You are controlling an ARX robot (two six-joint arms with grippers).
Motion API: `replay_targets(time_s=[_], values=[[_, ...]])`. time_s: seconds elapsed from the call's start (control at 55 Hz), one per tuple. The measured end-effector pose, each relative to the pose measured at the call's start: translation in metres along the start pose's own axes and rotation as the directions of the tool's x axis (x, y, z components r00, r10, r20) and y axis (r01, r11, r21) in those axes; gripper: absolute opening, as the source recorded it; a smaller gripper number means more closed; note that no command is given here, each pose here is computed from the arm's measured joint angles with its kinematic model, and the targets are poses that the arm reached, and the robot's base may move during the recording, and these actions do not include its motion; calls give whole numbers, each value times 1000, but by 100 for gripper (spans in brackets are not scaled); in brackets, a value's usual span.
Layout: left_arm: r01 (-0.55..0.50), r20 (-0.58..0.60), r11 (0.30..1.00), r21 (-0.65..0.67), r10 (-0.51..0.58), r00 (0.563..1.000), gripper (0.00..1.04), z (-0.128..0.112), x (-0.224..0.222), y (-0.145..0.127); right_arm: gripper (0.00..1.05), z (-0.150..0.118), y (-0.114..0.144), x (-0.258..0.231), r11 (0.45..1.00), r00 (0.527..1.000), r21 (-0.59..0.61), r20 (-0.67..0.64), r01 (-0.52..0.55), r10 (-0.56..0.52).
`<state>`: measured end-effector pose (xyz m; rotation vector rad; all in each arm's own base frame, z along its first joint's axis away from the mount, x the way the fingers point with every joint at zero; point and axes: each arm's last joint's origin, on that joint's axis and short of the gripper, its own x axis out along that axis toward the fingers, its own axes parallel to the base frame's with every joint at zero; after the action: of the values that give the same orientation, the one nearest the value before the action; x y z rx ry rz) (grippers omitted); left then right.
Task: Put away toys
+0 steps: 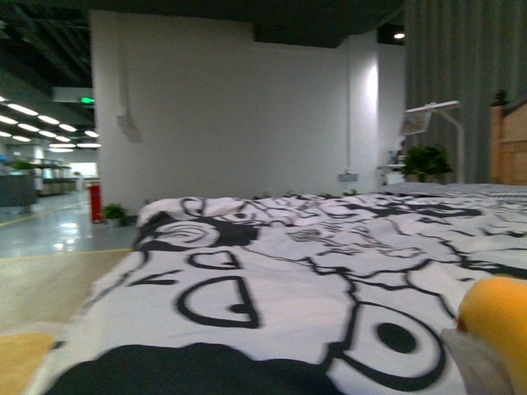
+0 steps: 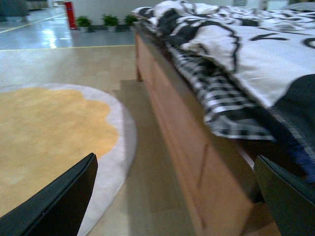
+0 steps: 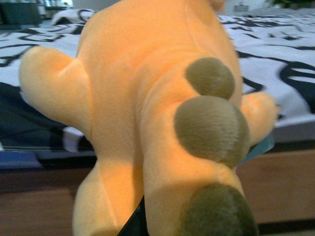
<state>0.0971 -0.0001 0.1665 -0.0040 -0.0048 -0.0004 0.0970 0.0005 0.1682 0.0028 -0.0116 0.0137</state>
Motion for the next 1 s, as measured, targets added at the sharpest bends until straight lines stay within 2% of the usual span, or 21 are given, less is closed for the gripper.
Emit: replay_targets(time_s=[0.891, 1.001], values=[[-34, 1, 999, 1, 34, 999, 98, 0, 0, 1, 7, -1, 0, 0, 1000, 1000, 0, -6, 14, -14], [-4, 1, 1000, 0, 4, 1000, 98, 0, 0, 0, 7, -1, 0, 0, 1000, 1000, 0, -7, 13, -13]])
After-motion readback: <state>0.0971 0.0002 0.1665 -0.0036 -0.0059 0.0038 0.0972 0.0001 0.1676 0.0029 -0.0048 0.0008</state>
